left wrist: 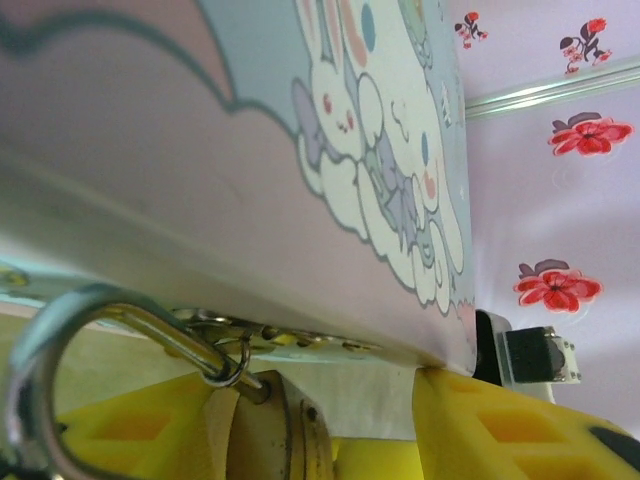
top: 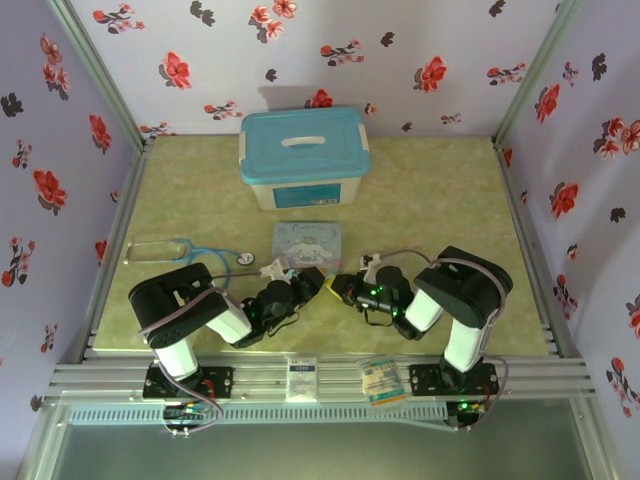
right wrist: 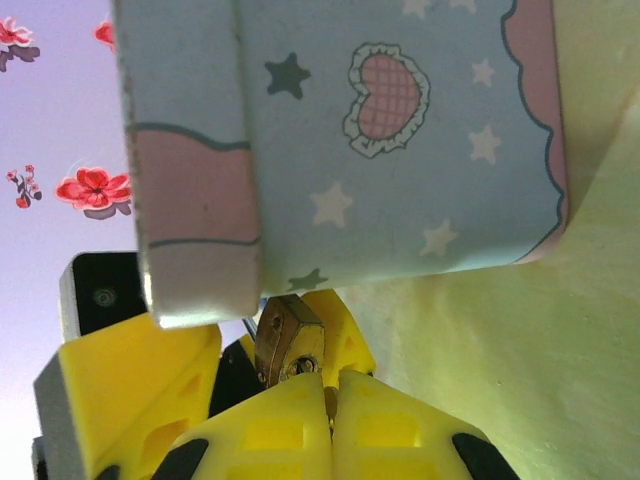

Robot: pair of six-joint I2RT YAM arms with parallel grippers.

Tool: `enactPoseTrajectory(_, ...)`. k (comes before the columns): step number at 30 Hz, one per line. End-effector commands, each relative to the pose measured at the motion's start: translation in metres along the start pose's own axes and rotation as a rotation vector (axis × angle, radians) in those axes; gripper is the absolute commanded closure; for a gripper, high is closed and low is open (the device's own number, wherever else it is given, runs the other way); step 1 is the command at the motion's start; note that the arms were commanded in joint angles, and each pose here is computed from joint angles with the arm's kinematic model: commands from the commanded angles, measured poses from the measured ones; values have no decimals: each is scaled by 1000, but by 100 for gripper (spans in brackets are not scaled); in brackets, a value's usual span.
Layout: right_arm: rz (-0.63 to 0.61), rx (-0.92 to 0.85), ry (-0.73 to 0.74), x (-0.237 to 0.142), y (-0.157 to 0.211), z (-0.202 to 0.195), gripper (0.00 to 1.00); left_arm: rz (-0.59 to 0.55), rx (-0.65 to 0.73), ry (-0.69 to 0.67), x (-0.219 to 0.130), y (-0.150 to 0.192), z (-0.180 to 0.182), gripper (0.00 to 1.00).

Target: Unlock the padlock with the key

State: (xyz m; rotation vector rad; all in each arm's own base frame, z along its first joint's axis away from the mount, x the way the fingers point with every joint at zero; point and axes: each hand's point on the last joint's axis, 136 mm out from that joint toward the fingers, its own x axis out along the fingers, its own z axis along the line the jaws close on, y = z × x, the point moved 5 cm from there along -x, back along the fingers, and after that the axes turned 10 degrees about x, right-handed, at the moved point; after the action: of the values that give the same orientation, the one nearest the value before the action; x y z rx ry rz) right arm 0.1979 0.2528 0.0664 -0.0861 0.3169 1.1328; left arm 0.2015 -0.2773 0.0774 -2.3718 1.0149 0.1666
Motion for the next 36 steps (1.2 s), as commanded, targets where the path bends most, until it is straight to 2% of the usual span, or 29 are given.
enactPoseTrajectory(1,35,-31,-43,6,5,9,100,-62,-14,2,1,-10,-3,52)
enactPoseTrajectory(3,37,-29,-39,7,6,8,100,-62,-29,-1,2,-9,1,57)
enactPoseTrajectory(6,36,-26,-38,9,7,8,100,-60,-44,2,2,-7,4,74)
enactPoseTrajectory(10,8,-18,-35,8,6,7,100,-56,-47,5,1,-7,3,81)
enactPoseTrajectory(16,-18,54,-53,9,3,13,100,-53,-91,60,2,-9,-9,97)
enactPoseTrajectory(26,11,15,-90,12,3,26,100,-23,-140,178,1,-13,-42,100)
enactPoseTrajectory(33,19,10,-108,3,-12,30,100,-7,-162,215,-5,-14,-52,100)
enactPoseTrajectory(36,48,-6,-112,9,-5,33,100,2,-177,242,-4,-14,-60,100)
